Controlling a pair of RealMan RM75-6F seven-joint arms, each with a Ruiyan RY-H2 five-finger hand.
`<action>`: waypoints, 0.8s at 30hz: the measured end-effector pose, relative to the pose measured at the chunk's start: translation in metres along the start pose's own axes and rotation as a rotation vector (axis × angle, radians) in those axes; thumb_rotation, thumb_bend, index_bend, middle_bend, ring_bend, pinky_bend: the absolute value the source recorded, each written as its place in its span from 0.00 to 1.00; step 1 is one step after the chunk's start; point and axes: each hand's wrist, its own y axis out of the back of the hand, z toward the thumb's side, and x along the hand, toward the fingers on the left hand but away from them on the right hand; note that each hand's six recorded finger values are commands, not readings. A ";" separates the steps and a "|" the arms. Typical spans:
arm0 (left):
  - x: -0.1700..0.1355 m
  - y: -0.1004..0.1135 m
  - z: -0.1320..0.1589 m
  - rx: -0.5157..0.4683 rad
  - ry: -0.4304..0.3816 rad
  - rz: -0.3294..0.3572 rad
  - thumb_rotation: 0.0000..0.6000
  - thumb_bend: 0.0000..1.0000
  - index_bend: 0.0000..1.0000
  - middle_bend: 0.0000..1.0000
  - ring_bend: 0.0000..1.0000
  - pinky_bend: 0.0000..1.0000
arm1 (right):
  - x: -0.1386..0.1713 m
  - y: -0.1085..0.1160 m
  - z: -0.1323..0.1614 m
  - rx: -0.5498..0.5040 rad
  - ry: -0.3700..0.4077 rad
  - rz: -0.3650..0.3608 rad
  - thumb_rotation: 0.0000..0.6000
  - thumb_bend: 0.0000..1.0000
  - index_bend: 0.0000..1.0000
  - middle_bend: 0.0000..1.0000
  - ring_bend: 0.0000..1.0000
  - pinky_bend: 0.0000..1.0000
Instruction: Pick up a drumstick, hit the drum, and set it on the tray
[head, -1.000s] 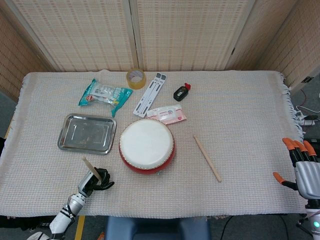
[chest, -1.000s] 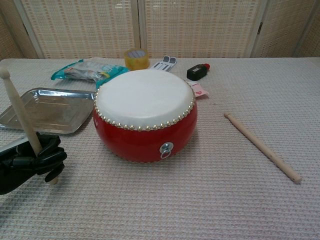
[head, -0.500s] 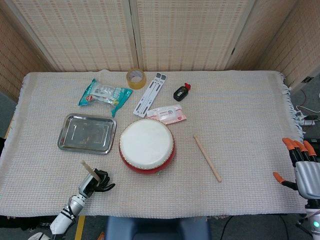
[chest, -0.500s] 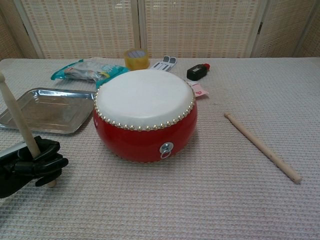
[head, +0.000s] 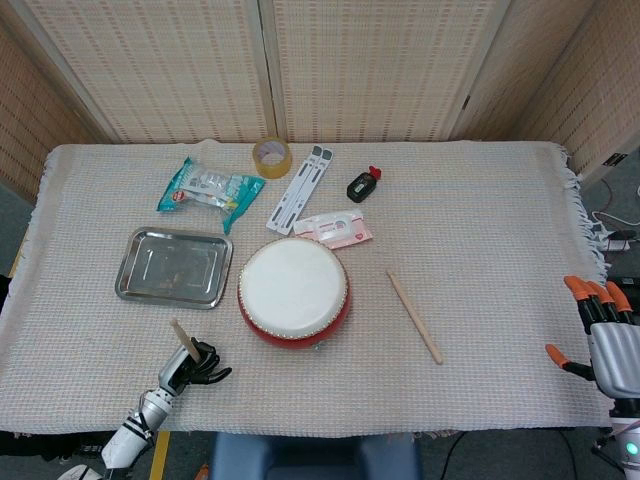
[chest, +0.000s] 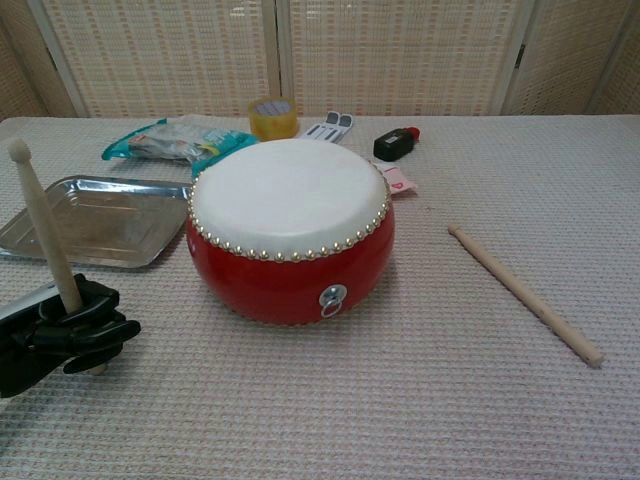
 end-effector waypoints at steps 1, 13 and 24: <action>0.000 0.000 0.000 0.005 -0.002 0.003 1.00 0.25 1.00 1.00 1.00 1.00 | 0.000 0.000 0.000 0.000 0.000 0.000 1.00 0.18 0.00 0.08 0.00 0.03; 0.002 0.003 0.003 0.031 -0.013 0.023 1.00 0.63 1.00 1.00 1.00 1.00 | 0.000 0.000 0.001 0.000 0.004 -0.001 1.00 0.18 0.00 0.08 0.00 0.03; 0.001 0.005 0.006 0.062 -0.021 0.022 1.00 0.79 1.00 1.00 1.00 1.00 | -0.001 0.000 0.002 0.000 0.007 -0.002 1.00 0.18 0.00 0.08 0.00 0.03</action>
